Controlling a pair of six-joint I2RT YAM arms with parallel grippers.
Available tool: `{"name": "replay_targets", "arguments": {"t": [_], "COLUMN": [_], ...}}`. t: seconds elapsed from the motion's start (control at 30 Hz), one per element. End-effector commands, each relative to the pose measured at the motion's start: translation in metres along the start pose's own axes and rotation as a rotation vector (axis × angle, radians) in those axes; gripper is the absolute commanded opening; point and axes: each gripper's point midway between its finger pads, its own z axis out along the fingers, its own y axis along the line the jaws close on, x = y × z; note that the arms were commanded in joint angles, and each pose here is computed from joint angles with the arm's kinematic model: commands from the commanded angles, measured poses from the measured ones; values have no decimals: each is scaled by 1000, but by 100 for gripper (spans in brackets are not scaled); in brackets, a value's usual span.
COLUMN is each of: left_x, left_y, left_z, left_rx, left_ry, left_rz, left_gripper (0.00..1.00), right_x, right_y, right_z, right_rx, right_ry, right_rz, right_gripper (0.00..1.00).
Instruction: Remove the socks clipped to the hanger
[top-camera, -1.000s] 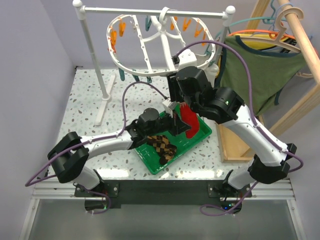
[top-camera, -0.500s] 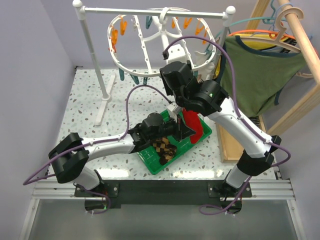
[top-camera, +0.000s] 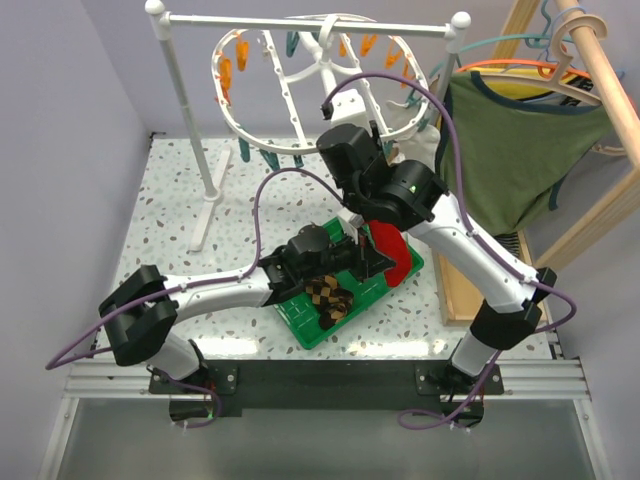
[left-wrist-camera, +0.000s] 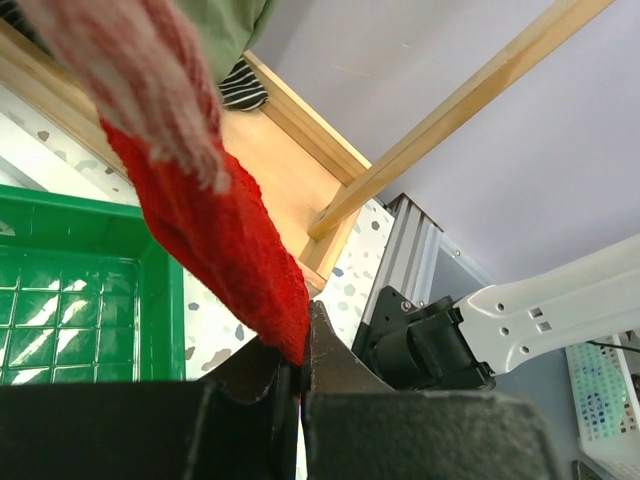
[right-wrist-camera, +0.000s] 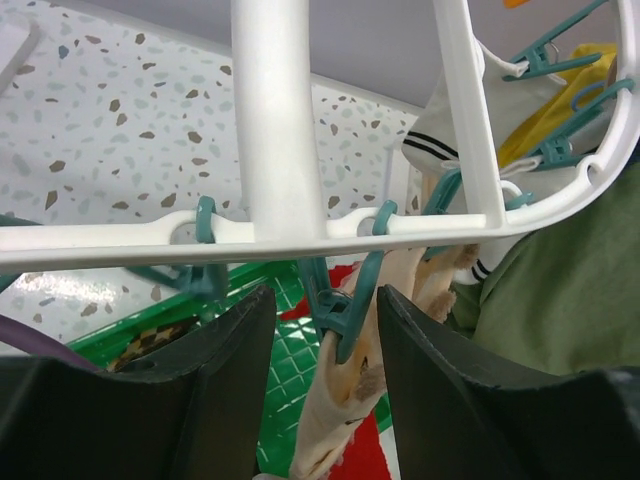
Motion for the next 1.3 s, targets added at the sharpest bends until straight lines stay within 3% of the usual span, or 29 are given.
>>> {"name": "replay_targets", "arguments": {"t": [0.0,0.67,0.8,0.9,0.93,1.27], "left_x": [-16,-16,-15,-15,-15,-7], "left_y": [-12,-10,-10,-9,-8,0], "left_z": [5,2,2,2,2,-16], "left_rx": [27,17,17,14,11,-40], "left_ry": [-43,-43,-39,-41,-39,0], "left_rz": [19,29,28,28,30,77], "left_gripper": [0,0,0,0,0,0], "right_x": [-4,-6,-8,-10,-9,-7], "right_y": [-7,-6,-9,-10,-10,0], "right_z": [3,14,13,10,11,4], "right_rx": [69,137,143,136,136,27], "right_ry": [-28,-62,-74,-87,-85,-86], "right_rz": [4,6,19,35,34,82], "right_gripper": [48,37,25,10,1,0]}}
